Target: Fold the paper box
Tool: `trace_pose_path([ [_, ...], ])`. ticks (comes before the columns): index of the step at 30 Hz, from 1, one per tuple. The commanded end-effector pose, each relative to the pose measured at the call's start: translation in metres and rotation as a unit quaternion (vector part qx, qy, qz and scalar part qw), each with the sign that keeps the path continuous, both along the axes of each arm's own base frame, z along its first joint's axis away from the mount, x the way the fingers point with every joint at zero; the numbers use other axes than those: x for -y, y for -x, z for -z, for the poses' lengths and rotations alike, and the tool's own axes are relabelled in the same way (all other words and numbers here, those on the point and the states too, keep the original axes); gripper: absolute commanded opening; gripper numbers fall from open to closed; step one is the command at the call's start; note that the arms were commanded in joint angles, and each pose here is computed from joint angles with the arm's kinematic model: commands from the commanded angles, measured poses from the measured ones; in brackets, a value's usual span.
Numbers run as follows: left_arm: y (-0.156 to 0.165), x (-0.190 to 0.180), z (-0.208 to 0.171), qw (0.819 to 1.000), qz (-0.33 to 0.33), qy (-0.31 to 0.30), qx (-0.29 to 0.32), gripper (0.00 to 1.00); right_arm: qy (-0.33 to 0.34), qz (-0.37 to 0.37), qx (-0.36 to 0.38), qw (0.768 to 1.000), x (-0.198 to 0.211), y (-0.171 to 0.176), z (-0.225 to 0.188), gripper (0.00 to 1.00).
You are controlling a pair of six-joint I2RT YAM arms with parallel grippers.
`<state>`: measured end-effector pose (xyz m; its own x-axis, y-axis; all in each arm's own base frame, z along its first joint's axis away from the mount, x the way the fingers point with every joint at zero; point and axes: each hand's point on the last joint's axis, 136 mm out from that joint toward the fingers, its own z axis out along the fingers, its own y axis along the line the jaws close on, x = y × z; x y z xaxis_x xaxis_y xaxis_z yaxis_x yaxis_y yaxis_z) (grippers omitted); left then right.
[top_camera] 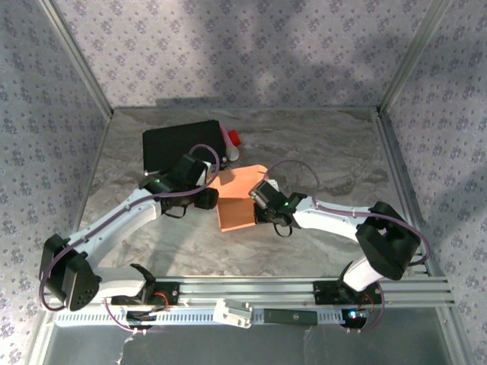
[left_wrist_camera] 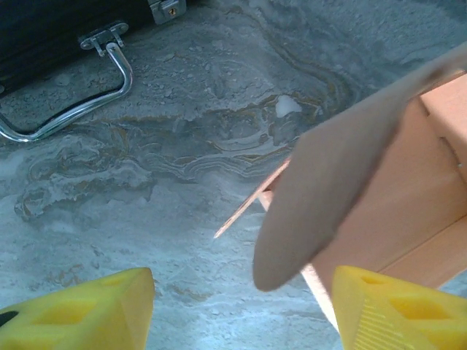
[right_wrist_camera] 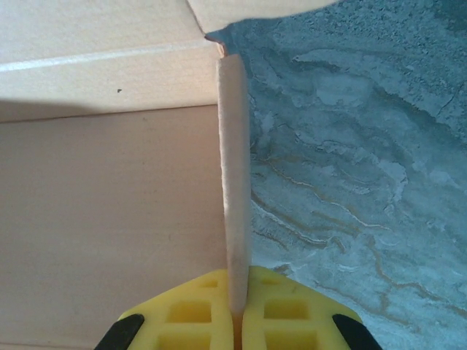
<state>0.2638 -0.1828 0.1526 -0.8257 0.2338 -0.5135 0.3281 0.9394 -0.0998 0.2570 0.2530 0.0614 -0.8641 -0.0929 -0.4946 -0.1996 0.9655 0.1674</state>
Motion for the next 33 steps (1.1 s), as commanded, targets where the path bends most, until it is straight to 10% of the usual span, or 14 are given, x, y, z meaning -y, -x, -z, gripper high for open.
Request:
trace_pose_path([
  [1,-0.012,0.01,-0.008,0.998,0.048,0.014,0.022,0.65,0.007,-0.029,-0.01,1.0,0.0,0.002,0.01,0.0],
  [33,-0.02,0.021,0.006,0.995,0.075,-0.065,0.028,0.02,0.002,-0.034,-0.014,0.999,-0.009,0.002,0.009,0.06],
])
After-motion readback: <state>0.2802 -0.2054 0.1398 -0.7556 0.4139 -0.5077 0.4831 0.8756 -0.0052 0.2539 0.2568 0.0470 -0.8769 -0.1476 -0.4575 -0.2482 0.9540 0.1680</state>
